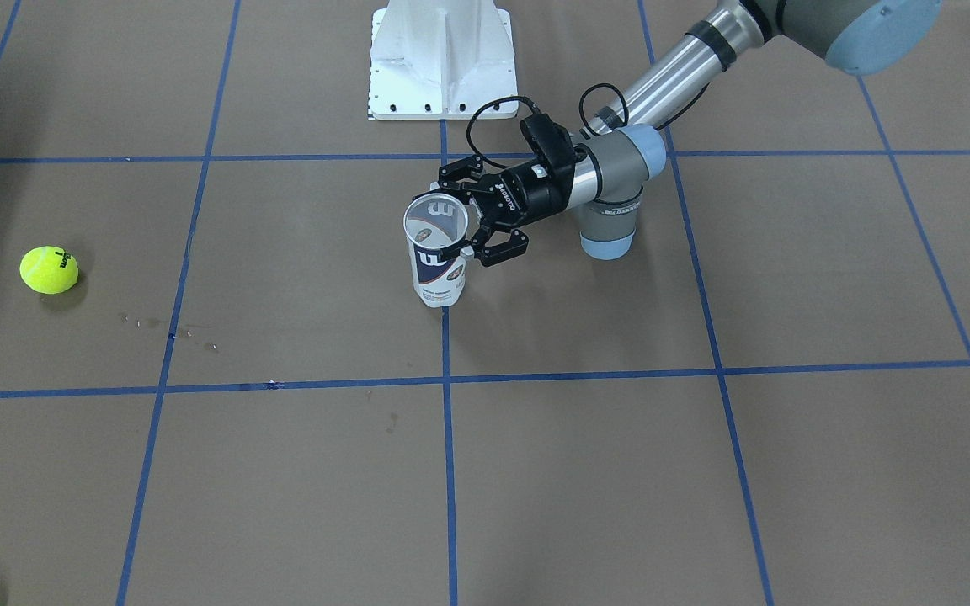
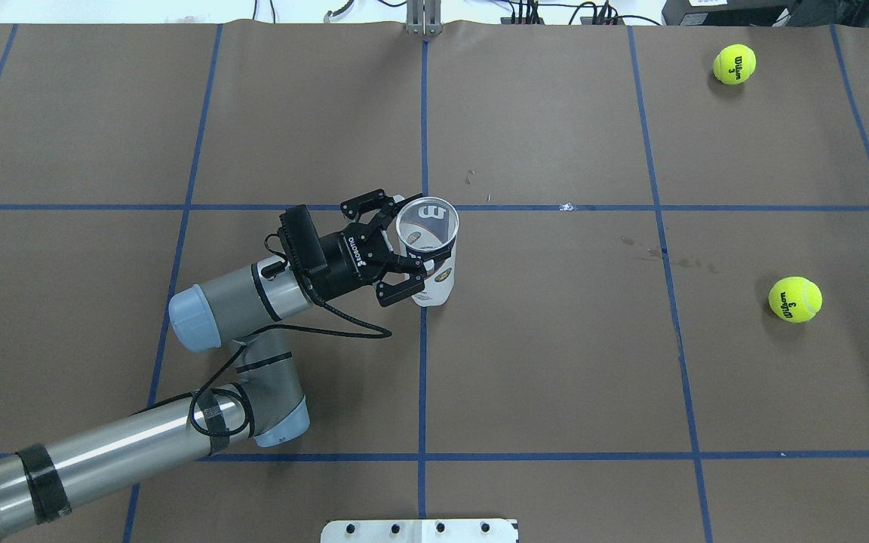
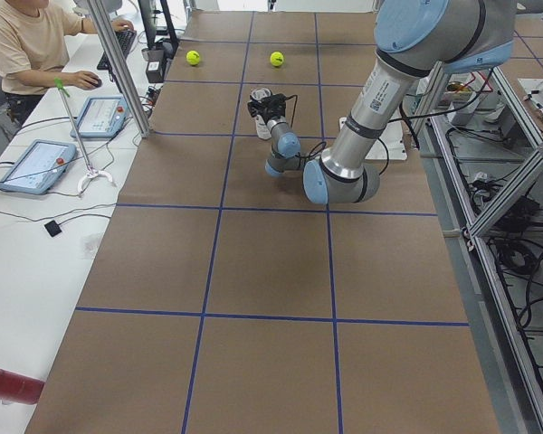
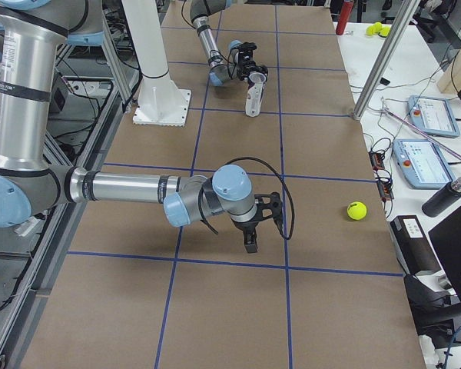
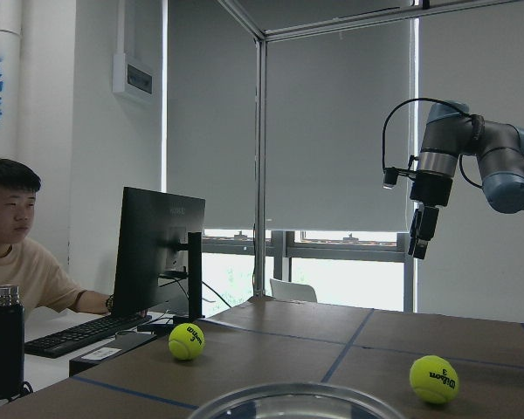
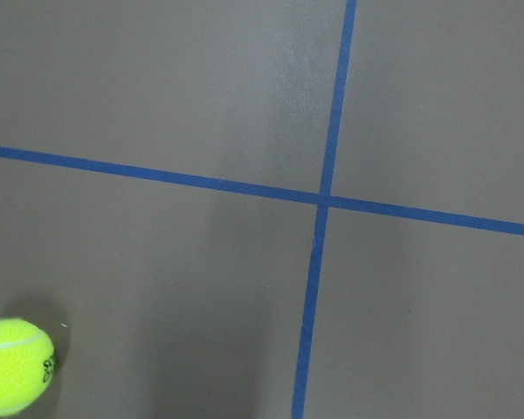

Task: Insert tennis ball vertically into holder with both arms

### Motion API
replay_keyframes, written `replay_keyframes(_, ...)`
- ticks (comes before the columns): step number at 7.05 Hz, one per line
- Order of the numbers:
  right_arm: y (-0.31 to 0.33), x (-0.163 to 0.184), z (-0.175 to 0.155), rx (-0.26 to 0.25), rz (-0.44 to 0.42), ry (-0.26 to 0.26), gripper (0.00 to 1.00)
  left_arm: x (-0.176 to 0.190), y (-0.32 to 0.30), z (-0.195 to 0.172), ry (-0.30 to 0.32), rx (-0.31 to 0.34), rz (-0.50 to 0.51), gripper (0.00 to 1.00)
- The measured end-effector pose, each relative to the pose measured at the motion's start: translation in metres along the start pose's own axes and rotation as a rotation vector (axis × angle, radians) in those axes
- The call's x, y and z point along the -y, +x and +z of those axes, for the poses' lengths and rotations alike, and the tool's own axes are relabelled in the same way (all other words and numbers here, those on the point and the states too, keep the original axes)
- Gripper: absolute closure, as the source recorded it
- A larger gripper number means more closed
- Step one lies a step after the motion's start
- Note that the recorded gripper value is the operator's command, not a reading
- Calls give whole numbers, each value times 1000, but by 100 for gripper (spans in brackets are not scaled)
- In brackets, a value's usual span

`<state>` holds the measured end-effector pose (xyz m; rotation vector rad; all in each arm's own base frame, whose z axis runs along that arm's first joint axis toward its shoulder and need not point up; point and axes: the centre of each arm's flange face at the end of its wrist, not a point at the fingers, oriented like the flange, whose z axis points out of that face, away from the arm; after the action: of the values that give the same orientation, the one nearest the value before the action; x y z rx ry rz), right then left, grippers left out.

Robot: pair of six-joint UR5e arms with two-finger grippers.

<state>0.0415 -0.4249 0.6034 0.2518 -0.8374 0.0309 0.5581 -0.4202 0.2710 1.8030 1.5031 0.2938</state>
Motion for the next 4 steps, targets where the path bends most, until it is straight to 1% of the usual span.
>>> replay_keyframes(1, -17, 2, -2, 22, 44, -2, 0, 0, 0, 0, 0, 0, 0, 18)
replay_keyframes(2, -47, 5, 1, 41, 91, -9, 0, 0, 0, 0, 0, 0, 0, 18)
replay_keyframes(3, -88, 7, 14, 53, 136, -9, 0, 0, 0, 0, 1, 0, 0, 18)
replay_keyframes(4, -129, 5, 36, 44, 169, 4, 0, 0, 0, 0, 1, 0, 0, 18)
